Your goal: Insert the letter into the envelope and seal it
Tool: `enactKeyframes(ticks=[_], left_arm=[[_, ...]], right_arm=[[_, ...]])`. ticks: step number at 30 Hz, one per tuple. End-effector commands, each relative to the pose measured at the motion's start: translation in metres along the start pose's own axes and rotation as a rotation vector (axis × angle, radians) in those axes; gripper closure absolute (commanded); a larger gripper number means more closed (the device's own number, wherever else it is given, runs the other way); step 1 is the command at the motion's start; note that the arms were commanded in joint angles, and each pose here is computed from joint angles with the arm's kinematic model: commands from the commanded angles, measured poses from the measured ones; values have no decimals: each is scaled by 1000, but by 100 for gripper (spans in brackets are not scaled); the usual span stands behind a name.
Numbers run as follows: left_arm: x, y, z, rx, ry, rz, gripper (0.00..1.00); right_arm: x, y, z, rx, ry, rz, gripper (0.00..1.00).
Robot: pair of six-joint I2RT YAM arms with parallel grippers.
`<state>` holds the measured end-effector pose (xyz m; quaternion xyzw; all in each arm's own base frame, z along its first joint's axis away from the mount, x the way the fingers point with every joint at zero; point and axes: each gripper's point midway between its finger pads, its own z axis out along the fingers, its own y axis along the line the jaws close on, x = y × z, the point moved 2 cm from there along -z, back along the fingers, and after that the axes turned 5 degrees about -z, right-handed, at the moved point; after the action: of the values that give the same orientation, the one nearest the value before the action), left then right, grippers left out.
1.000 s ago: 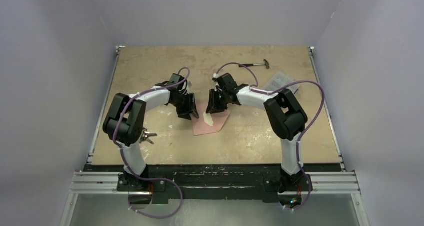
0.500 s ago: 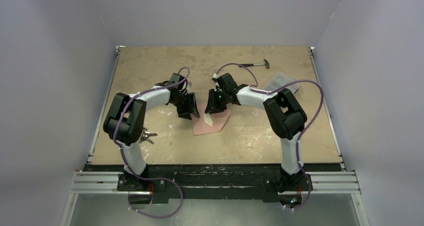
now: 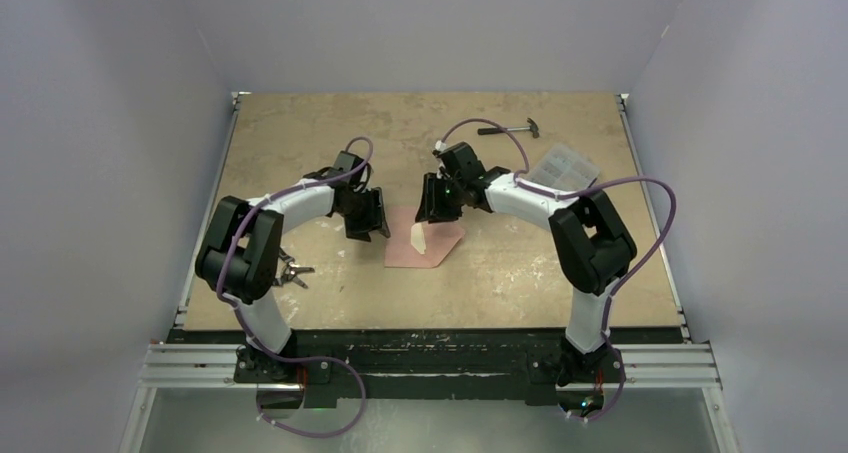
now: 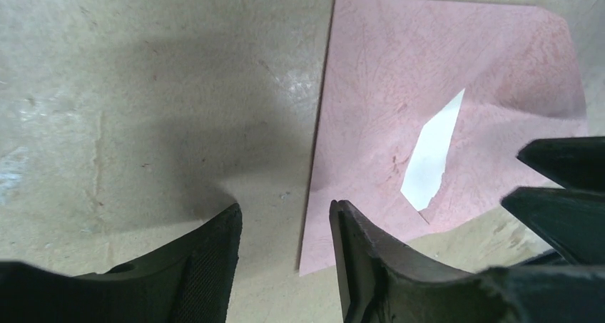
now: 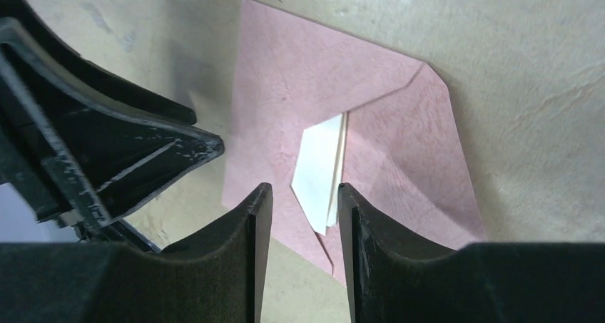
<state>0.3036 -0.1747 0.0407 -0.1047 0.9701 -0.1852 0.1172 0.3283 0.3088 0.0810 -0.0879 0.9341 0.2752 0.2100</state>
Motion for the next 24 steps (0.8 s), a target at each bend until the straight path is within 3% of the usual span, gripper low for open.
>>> enactKeyframes(ticks=[1,24], left_arm=[[30,15,12,-5,113,-12,52],[58,2,29,149,253,-50,63]], right_arm=[[14,-2,-2,-1,26,13,58],[46,-3,20,-75,110,24,56]])
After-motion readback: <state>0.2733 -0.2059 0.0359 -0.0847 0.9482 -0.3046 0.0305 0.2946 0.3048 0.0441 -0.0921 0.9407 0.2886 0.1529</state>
